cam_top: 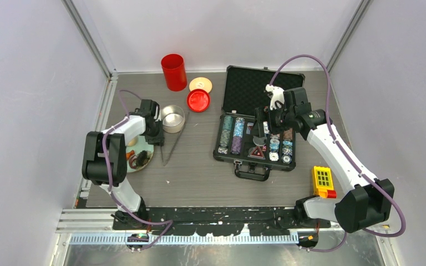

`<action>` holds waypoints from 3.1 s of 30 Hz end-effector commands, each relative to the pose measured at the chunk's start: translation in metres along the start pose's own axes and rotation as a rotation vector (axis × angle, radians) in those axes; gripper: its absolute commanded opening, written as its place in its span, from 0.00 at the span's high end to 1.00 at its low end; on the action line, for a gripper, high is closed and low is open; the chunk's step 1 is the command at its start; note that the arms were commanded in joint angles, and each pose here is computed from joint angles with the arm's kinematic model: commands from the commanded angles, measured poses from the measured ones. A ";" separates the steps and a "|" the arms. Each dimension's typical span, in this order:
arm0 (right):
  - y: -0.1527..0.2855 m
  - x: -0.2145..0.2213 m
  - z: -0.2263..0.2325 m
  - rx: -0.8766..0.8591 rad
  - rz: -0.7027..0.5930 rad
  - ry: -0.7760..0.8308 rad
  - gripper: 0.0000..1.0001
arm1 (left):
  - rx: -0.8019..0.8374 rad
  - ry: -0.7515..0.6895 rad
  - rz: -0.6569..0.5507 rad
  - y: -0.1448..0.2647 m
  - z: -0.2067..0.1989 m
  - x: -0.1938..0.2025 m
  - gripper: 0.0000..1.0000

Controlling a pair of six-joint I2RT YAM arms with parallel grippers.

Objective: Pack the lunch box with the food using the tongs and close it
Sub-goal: Pick up the clamp at the center of the board.

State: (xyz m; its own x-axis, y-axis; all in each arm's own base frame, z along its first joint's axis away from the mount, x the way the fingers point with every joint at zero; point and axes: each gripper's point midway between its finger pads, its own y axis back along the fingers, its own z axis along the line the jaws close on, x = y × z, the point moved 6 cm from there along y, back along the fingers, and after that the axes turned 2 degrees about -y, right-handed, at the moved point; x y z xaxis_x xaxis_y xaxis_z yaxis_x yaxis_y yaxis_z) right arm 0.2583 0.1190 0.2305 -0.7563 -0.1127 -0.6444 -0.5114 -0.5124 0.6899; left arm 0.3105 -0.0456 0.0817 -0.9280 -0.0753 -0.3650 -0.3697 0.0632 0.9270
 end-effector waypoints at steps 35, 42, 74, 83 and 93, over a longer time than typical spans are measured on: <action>0.068 -0.066 0.084 -0.492 -0.058 0.220 0.10 | 0.468 -0.313 -0.339 0.200 -0.056 -0.048 1.00; 0.055 -0.092 0.119 -0.696 -0.169 -0.005 0.14 | 0.804 -0.254 -0.420 0.241 -0.091 -0.046 1.00; 0.030 -0.168 0.217 -1.114 -0.257 -0.210 0.47 | 1.128 -0.016 -0.205 0.245 -0.137 -0.052 1.00; 0.015 -0.166 0.214 -1.054 -0.245 -0.213 0.88 | 1.147 -0.038 -0.202 0.248 -0.139 -0.051 1.00; 0.035 -0.207 0.195 -1.099 -0.350 -0.271 1.00 | 1.186 -0.019 -0.320 0.263 -0.127 -0.061 0.09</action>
State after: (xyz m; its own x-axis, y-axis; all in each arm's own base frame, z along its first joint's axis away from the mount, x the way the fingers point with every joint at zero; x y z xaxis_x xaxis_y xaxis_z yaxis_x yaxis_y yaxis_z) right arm 0.3084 0.3056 0.4054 -0.8290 0.2075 -0.5193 -0.1715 -0.9782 -0.1170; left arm 0.2730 -0.1605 0.3312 -0.8590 -0.1750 -0.4811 -0.3298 0.9080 0.2585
